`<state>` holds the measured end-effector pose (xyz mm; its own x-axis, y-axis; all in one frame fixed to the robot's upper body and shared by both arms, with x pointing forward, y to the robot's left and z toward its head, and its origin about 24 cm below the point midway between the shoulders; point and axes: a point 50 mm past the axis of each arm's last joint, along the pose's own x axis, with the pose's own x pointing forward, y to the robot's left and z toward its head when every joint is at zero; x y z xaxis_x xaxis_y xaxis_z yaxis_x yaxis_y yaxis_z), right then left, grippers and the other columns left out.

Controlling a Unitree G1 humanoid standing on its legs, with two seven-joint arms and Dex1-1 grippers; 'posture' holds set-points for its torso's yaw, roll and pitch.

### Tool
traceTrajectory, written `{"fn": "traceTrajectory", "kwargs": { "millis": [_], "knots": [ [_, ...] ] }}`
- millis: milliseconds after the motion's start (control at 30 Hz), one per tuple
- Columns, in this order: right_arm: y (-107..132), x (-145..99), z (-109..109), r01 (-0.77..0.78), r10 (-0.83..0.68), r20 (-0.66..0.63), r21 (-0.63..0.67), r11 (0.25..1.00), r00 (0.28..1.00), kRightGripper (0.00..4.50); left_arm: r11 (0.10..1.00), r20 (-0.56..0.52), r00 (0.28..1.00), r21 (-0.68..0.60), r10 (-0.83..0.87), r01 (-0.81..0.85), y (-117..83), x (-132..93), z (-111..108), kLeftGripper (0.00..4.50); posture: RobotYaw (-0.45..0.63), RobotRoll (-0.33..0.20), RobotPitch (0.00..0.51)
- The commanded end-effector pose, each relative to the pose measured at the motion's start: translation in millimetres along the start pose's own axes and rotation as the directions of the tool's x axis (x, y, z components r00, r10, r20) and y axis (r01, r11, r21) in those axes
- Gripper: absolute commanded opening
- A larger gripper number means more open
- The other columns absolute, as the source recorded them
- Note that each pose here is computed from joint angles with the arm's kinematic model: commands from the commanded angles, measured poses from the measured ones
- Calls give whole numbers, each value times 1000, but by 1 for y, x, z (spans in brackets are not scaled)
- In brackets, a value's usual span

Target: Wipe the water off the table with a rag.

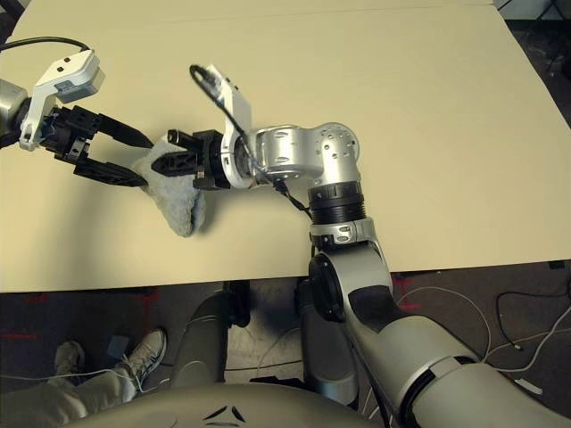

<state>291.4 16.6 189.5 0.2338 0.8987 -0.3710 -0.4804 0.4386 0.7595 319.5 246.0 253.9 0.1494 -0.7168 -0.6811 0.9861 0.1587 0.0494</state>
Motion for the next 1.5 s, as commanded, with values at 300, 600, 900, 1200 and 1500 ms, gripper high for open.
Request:
{"fn": "traceTrajectory", "kwargs": {
  "millis": [300,600,900,1200,1500],
  "knots": [
    [-57,-37,19,373,-346,234,-82,924,908,25,1000,2,1000,-16,-22,22,2,10,-8,4500,-172,0,309],
    [-88,-115,34,608,-506,395,-197,769,767,25,1000,8,1000,-22,-13,13,4,11,-10,4500,-179,0,311],
    [-137,-205,32,826,-696,470,-148,544,543,25,999,49,998,-11,30,-30,14,13,-10,4500,-197,0,305],
    [-163,-254,37,920,-786,503,-49,390,360,25,998,75,996,-6,55,-55,20,15,-9,4500,-204,0,304],
    [-167,-256,36,926,-789,513,-30,375,337,880,987,156,976,24,151,-157,31,15,-2,4500,-189,0,302]
  ]
}}
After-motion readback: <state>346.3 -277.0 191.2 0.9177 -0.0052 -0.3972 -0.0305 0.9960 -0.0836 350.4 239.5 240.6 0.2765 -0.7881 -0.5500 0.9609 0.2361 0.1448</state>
